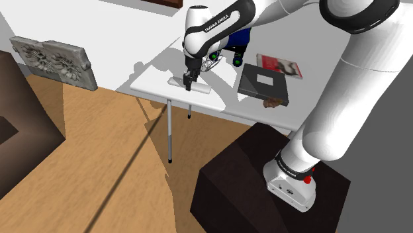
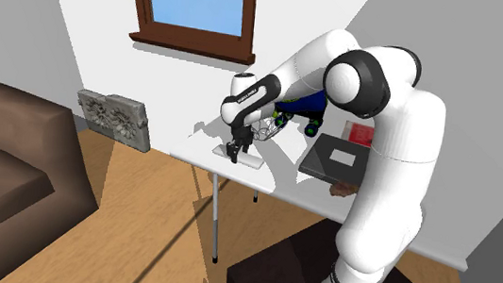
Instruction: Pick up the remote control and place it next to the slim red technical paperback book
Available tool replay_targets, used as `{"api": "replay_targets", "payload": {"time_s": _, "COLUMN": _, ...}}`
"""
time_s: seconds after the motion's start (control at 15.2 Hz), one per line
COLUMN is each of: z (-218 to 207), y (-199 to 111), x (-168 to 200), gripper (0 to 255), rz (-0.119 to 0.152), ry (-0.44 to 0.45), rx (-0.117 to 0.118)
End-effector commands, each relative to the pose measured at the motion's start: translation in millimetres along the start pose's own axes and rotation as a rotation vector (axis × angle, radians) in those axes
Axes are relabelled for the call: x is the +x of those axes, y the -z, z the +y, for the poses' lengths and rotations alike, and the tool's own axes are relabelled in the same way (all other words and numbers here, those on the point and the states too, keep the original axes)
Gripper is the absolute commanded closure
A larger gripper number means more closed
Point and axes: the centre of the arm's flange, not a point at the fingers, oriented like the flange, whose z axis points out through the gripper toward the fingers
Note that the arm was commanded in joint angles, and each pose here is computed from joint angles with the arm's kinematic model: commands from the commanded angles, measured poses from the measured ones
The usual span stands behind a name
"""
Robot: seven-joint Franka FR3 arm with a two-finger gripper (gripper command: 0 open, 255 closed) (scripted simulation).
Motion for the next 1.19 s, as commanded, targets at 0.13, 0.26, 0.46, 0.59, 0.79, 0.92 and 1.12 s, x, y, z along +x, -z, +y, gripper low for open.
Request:
{"api": "replay_targets", "payload": {"time_s": 0.13, "z": -0.1, "y": -1.1, "x": -0.1, "gripper": 255, "rz": -0.001, "ry": -0.001, "rx": 0.001}}
{"api": "replay_targets", "payload": {"time_s": 0.26, "z": -0.1, "y": 4.7, "x": -0.3, "gripper": 255, "rz": -0.001, "ry": -0.001, "rx": 0.001}}
{"api": "replay_targets", "payload": {"time_s": 0.46, "z": 0.3, "y": 20.5, "x": -0.2, "gripper": 255, "rz": -0.001, "ry": -0.001, "rx": 0.001}}
{"api": "replay_targets", "payload": {"time_s": 0.59, "z": 0.5, "y": 31.1, "x": -0.2, "gripper": 255, "rz": -0.001, "ry": -0.001, "rx": 0.001}}
{"api": "replay_targets", "payload": {"time_s": 0.79, "z": 0.8, "y": 46.9, "x": -0.1, "gripper": 255, "rz": -0.001, "ry": -0.001, "rx": 0.001}}
{"api": "replay_targets", "payload": {"time_s": 0.92, "z": 1.1, "y": 57.5, "x": -0.1, "gripper": 255, "rz": -0.001, "ry": -0.001, "rx": 0.001}}
{"api": "replay_targets", "payload": {"time_s": 1.12, "z": 1.4, "y": 73.3, "x": -0.1, "gripper": 255, "rz": -0.001, "ry": -0.001, "rx": 0.001}}
